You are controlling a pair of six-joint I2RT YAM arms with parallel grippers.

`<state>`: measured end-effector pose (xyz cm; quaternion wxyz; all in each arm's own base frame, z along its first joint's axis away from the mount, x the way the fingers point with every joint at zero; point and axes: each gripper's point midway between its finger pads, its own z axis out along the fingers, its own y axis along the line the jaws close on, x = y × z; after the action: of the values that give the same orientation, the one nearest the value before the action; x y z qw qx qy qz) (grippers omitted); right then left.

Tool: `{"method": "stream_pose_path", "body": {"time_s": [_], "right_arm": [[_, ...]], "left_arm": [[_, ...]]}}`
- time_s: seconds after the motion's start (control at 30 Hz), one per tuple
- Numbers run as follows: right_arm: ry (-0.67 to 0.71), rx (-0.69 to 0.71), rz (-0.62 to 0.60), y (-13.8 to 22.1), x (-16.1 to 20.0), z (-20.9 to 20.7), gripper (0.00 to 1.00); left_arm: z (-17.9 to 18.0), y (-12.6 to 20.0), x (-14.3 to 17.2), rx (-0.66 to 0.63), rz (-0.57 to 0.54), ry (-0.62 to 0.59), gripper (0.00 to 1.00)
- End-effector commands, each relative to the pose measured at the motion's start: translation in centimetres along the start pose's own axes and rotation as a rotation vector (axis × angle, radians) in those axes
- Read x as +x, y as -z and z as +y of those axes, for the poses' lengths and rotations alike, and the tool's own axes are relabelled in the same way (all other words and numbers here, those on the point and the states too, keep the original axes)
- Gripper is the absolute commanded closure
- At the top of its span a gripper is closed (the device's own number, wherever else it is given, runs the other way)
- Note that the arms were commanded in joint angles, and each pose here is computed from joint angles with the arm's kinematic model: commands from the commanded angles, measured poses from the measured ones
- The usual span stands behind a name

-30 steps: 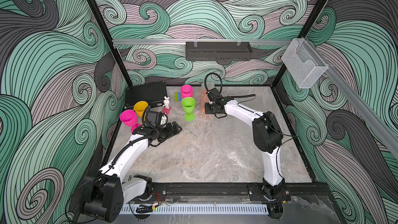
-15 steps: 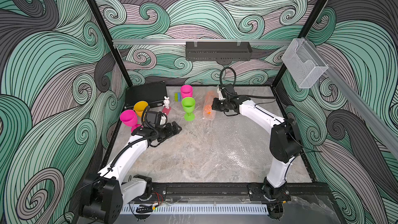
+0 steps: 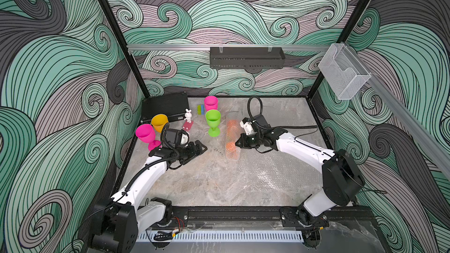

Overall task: Unpack wine glasses from bubble wrap
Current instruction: Move the bubble wrap to the center of the board.

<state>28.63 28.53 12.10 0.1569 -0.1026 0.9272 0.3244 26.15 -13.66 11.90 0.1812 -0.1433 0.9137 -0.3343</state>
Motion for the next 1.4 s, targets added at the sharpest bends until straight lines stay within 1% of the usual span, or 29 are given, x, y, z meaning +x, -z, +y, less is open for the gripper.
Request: {"method": "stream_pose_path", "body": {"time_s": [0.0,0.13,0.4,0.5,0.57,0.67,0.73,0.93,1.03,1.13,1.23,1.37], "right_arm": [[0.02,-0.041,0.014,0.9,1.9,0.8,0.94],[0.022,-0.055,0.054,1.3,4.7,1.3,0.94],[0.035,-0.064,0.122,0.4,8.3,1.7,0.92],[0.051,-0.065,0.138,0.5,8.8,1.9,0.87],[0.065,-0.06,0.132,0.9,8.8,2.0,0.81],[0.091,-0.034,0.122,2.0,8.6,1.9,0.67],[0.114,-0.008,0.104,2.7,8.3,1.8,0.62],[0.181,0.104,0.059,4.2,6.2,1.3,0.6],[0.194,0.118,0.029,4.4,4.8,1.8,0.55],[0.199,0.133,0.026,4.1,3.8,2.2,0.55],[0.229,0.181,0.02,3.6,3.1,2.5,0.55],[0.314,0.295,0.006,2.9,2.3,2.8,0.56]], "left_arm": [[-1.9,0.0,0.3,0.095,0.016,-0.002,0.11],[-2.4,-0.5,0.9,0.104,0.042,-0.015,0.12],[-3.4,-1.9,1.9,0.116,0.074,-0.043,0.13],[-4.2,-2.7,2.2,0.121,0.089,-0.062,0.13],[-4.7,-3.2,2.4,0.124,0.103,-0.077,0.14],[-5.6,-4.1,2.8,0.128,0.125,-0.102,0.16],[-6.0,-4.7,3.0,0.129,0.138,-0.116,0.17],[-6.6,-6.2,3.4,0.136,0.17,-0.127,0.24],[-6.7,-6.6,3.5,0.137,0.184,-0.126,0.29],[-6.6,-6.3,3.4,0.127,0.179,-0.128,0.35],[-6.3,-5.8,3.4,0.107,0.164,-0.136,0.36],[-5.3,-5.4,3.2,0.068,0.149,-0.129,0.37]]}}
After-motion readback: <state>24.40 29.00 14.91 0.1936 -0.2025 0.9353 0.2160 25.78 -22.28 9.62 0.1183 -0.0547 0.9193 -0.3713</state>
